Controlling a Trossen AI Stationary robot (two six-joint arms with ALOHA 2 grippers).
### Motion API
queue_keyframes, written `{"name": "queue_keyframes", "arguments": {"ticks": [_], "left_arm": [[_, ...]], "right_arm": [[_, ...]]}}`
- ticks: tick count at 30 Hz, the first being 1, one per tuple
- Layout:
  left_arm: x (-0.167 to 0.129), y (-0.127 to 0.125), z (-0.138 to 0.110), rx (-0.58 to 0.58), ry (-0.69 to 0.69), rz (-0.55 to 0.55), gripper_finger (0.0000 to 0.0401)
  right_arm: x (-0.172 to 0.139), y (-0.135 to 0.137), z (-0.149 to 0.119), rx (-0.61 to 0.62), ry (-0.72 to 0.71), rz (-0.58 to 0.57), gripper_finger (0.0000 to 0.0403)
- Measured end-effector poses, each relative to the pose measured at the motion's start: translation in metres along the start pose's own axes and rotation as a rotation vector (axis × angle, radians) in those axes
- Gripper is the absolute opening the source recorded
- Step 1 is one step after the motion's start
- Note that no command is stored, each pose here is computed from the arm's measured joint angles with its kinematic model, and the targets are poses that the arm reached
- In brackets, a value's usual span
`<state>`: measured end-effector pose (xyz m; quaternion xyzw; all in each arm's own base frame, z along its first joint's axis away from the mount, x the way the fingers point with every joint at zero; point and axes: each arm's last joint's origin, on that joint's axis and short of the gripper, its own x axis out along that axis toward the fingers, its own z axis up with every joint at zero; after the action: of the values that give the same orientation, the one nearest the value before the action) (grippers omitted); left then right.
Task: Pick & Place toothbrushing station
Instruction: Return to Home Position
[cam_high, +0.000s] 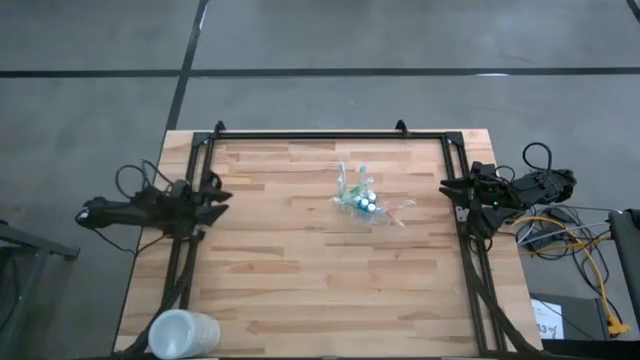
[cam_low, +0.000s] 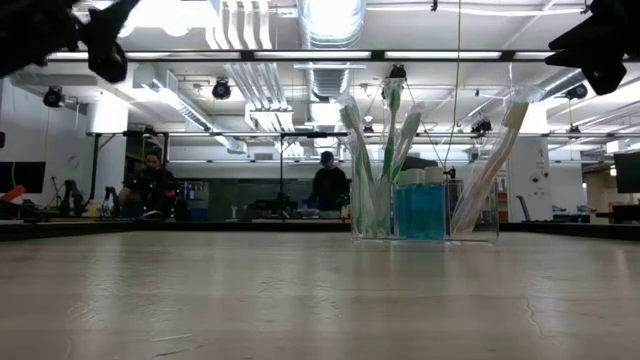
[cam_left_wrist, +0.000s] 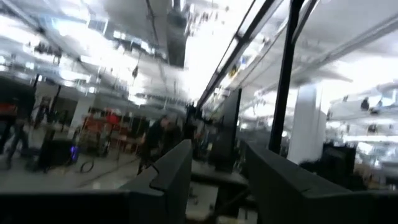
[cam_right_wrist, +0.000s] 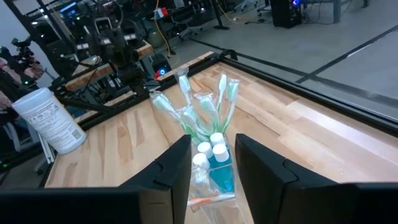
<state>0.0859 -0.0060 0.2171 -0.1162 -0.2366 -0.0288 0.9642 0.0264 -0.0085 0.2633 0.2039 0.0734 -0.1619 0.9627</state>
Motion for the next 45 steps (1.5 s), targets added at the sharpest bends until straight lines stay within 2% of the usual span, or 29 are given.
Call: {"name": "queue_keyframes", "arguments": {"ticks": [2,7,19,45], "left_arm": [[-0.003,0.002,-0.008,-0.007,0.025,0.005,0.0156],[-0.003,0.002,-0.011,-0.047,0.052,0.013,0.0156],[-0.005,0.005,-0.023,-0.032,0.183,0.041,0.0156],[-0.004,0.005,-0.025,-0.031,0.198,0.044,0.0156]], "right_arm": [[0.0,0.0,0.0,0.0,0.0,-0.001,0.0123],[0.0,0.0,0.0,0.001,0.0,0.0,0.0129],[0.0,0.0,0.0,0.004,0.0,0.0,0.0119],[0.0,0.0,0.0,0.004,0.0,0.0,0.0125]]}}
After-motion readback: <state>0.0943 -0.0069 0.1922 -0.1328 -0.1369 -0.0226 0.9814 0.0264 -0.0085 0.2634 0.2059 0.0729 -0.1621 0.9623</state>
